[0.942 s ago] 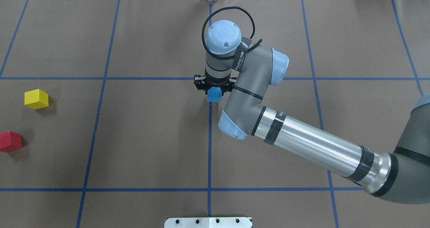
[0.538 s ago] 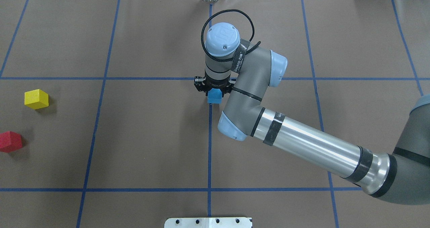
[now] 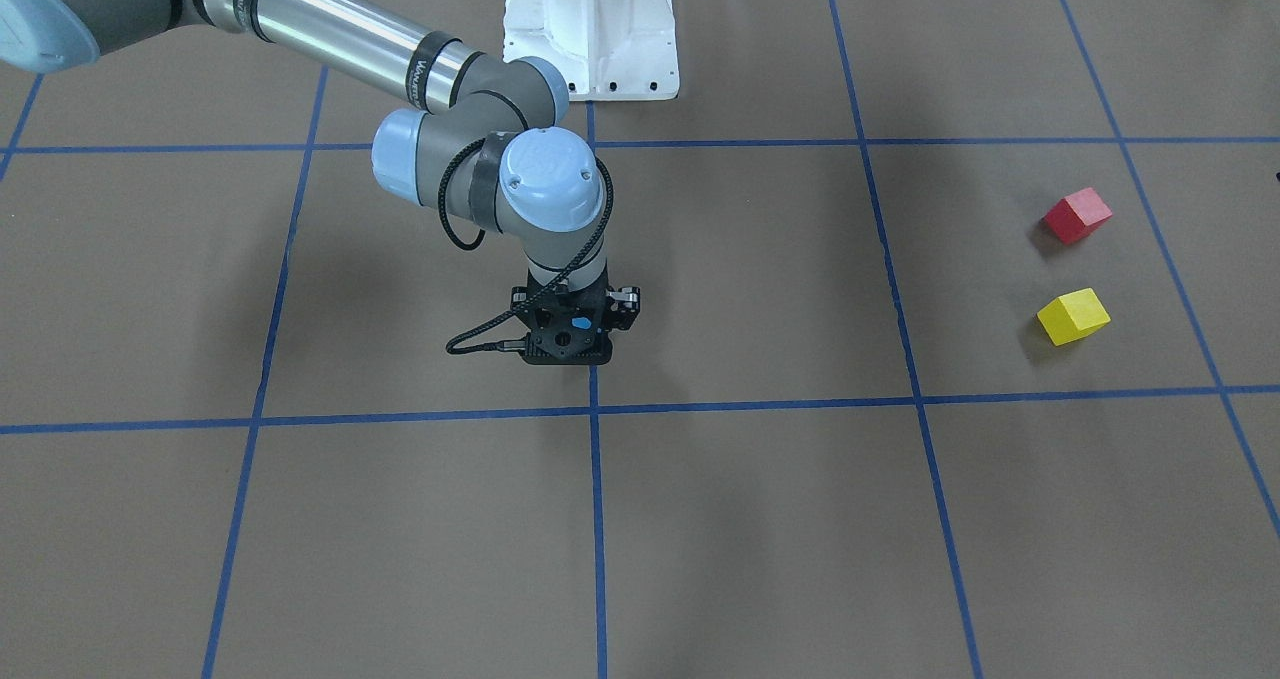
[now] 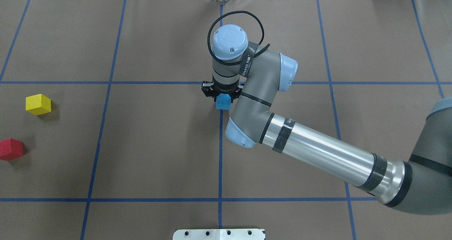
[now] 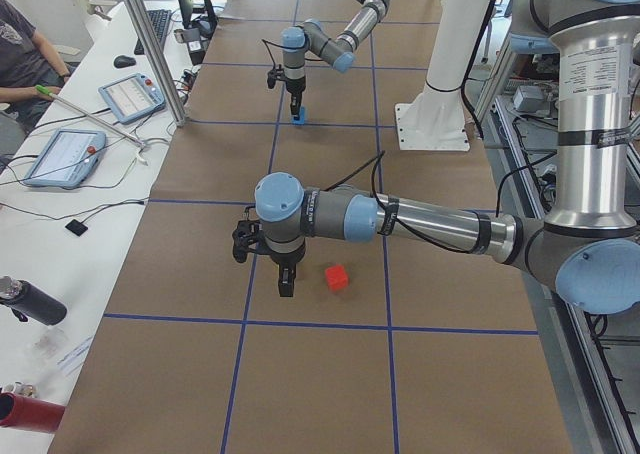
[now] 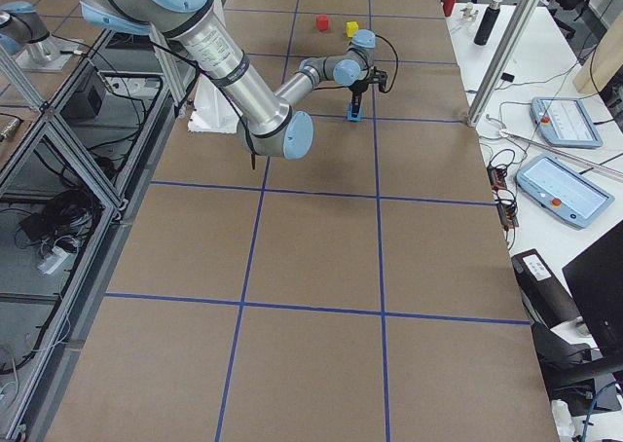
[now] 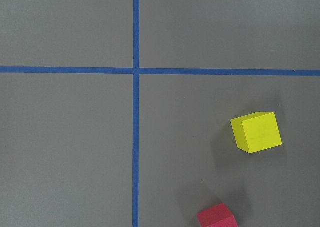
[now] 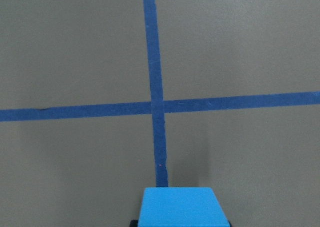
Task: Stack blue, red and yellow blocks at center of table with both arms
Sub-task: 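Lower the blue cube onto the center and open the right gripper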
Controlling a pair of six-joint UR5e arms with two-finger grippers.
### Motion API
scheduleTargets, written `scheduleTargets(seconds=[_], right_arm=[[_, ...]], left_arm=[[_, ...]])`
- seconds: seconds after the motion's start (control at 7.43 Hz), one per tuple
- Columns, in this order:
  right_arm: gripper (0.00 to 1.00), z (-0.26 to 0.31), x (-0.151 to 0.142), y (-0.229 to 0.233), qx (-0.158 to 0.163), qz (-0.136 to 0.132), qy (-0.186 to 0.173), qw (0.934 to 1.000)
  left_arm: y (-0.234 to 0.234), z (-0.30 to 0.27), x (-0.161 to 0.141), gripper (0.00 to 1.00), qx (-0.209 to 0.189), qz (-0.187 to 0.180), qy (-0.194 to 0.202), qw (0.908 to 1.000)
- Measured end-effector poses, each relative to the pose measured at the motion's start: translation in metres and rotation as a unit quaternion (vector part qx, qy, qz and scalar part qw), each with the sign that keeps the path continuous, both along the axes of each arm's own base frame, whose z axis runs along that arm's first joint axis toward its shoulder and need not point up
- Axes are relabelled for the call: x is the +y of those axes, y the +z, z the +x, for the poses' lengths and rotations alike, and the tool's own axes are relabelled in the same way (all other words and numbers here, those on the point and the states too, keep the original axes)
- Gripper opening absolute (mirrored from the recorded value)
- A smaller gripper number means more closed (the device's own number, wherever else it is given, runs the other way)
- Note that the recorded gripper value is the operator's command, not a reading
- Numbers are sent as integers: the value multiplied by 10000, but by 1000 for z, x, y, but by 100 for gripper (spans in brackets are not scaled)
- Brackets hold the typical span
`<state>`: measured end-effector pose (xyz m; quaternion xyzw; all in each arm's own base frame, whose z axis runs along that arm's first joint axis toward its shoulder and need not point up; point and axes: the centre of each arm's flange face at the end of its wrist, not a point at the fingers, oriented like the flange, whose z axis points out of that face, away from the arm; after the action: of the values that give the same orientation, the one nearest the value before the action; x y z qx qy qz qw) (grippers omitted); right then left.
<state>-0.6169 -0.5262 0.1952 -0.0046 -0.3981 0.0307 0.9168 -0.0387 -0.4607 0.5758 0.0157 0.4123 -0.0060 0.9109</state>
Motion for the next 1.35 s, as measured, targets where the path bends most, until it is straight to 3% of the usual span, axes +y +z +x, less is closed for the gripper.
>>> scheduleTargets(seconds=[0.27, 0.54, 0.81, 1.35], right_arm=[[51, -6, 2, 0, 6, 0, -36, 10000], [61, -10, 5, 2, 8, 9, -68, 10000], [99, -12, 5, 3, -19, 30, -74, 10000], [99, -8, 5, -3, -84, 84, -88, 9999]], left_arm=[[0, 0, 0, 100, 0, -2, 1, 10000], [0, 0, 0, 100, 0, 3, -1, 10000], [-1, 0, 0, 100, 1, 14, -3, 10000], [-1, 3, -2, 100, -2, -9, -9, 10000]])
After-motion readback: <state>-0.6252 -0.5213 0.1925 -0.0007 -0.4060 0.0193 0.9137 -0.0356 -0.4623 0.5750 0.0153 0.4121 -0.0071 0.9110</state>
